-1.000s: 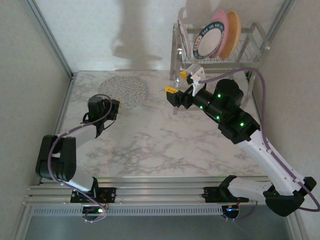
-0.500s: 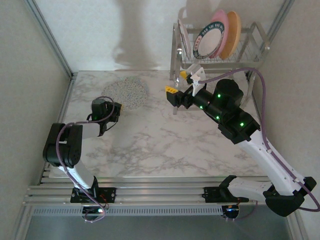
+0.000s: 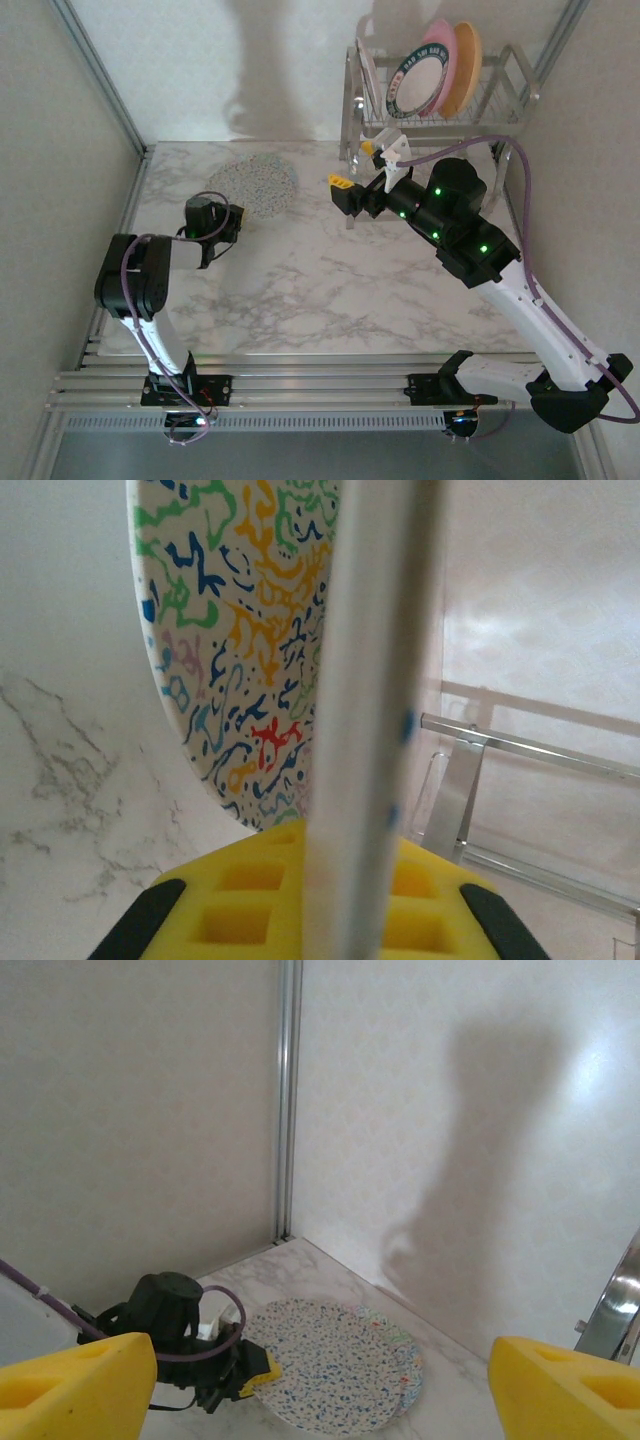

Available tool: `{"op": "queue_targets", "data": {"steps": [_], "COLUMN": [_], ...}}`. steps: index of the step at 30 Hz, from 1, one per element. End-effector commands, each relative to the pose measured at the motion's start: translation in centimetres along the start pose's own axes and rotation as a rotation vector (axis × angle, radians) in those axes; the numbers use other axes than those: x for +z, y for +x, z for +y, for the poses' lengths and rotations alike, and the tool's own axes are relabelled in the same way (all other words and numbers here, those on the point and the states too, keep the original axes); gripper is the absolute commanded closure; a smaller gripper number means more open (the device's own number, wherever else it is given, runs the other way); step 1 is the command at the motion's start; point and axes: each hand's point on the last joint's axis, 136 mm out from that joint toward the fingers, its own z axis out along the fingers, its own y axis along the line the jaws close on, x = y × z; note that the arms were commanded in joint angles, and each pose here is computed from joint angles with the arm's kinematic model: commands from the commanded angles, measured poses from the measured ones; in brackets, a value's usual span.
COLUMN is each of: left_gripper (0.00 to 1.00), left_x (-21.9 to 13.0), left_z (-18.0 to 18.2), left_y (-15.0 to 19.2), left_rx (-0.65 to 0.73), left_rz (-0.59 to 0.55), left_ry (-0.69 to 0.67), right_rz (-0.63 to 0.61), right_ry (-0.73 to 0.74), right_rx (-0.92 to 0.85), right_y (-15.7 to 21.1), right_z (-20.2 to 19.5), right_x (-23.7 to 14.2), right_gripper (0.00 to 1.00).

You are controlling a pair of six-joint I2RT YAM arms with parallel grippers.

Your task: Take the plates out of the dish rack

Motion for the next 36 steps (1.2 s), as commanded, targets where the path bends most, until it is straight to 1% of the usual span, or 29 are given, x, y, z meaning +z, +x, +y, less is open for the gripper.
{"op": "queue_targets", "data": {"steps": [1,7,21,31,36], "left_gripper": [1.0,1.0,1.0,0.79,0.59], "left_x": [0.3,1.1,3.0,3.3,3.1], "left_z": [-3.7,-3.4,-2.3,-2.0,-1.9], "left_y": [-0.7,-1.0,-1.6,-1.5,-1.7], "left_rx": [0.06,0.045,0.042,0.034,0.04], "left_rz": [0.002,0.006,0.025,0.041,0.039], "left_ry": [0.129,0.13,0.064,0.025,-0.016], "right_rz": [-0.05,-0.045,-0.037,-0.036,-0.035], "right_ry": [-0.009,-0.003,0.01,0.014,0.017], "right_rx": [-0.006,-0.009,-0.003,0.003,0.005], "right_y": [-1.6,-1.6,-1.4,-1.5,-1.5], "right_z": [0.2,0.1,-0.1,-0.2,-0.3], "right_x": [-0.3,-0.1,-0.1,0.0,0.1], "right_gripper": [0.11,0.1,0.09,0.09,0.09]}}
